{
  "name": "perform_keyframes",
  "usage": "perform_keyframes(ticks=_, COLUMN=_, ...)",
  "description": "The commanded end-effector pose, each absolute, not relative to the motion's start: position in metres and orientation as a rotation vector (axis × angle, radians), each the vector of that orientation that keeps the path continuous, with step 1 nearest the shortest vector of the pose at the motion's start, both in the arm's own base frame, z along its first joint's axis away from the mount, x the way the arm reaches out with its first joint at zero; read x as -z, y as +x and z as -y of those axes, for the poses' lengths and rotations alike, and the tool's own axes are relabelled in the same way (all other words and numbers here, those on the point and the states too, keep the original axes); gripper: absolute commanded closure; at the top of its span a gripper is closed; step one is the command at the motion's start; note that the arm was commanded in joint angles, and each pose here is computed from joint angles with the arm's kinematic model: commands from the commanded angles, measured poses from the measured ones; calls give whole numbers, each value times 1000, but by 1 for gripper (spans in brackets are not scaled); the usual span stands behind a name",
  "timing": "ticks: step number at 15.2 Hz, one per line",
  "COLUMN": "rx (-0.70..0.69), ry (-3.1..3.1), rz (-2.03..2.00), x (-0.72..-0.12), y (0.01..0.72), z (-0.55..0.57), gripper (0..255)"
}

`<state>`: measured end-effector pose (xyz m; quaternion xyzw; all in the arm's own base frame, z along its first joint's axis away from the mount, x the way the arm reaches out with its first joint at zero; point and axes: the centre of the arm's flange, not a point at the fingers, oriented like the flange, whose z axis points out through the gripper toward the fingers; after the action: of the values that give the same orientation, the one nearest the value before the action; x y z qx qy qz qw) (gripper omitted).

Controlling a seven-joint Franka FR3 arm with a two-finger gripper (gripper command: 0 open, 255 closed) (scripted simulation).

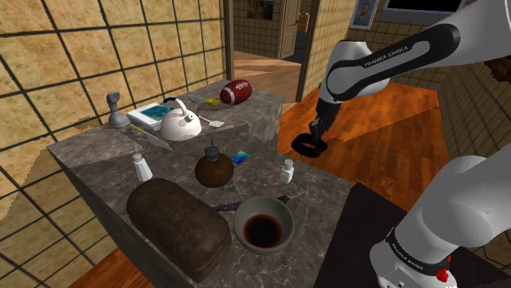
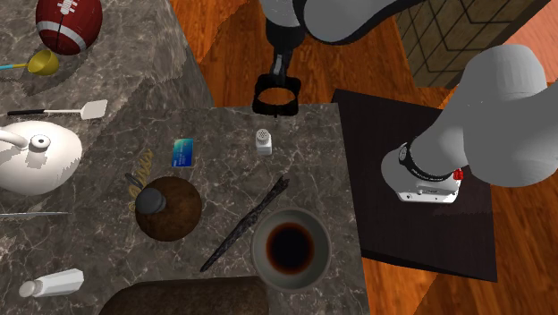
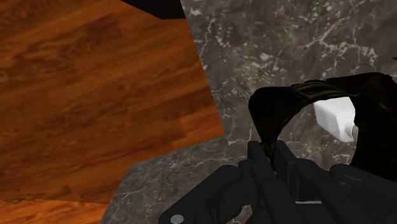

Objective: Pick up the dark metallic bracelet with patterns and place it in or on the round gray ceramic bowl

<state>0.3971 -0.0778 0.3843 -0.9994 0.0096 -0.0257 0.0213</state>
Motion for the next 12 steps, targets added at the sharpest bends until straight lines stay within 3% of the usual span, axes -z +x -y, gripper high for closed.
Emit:
perform_keyframes(ticks=1, rx=79, ry=-3098, rz=-30, x=-396, y=397, z=78, gripper=255)
perform_keyframes(ticks=12, rx=79, ry=-3098, rz=-30, x=-435, y=385, z=40, gripper=255)
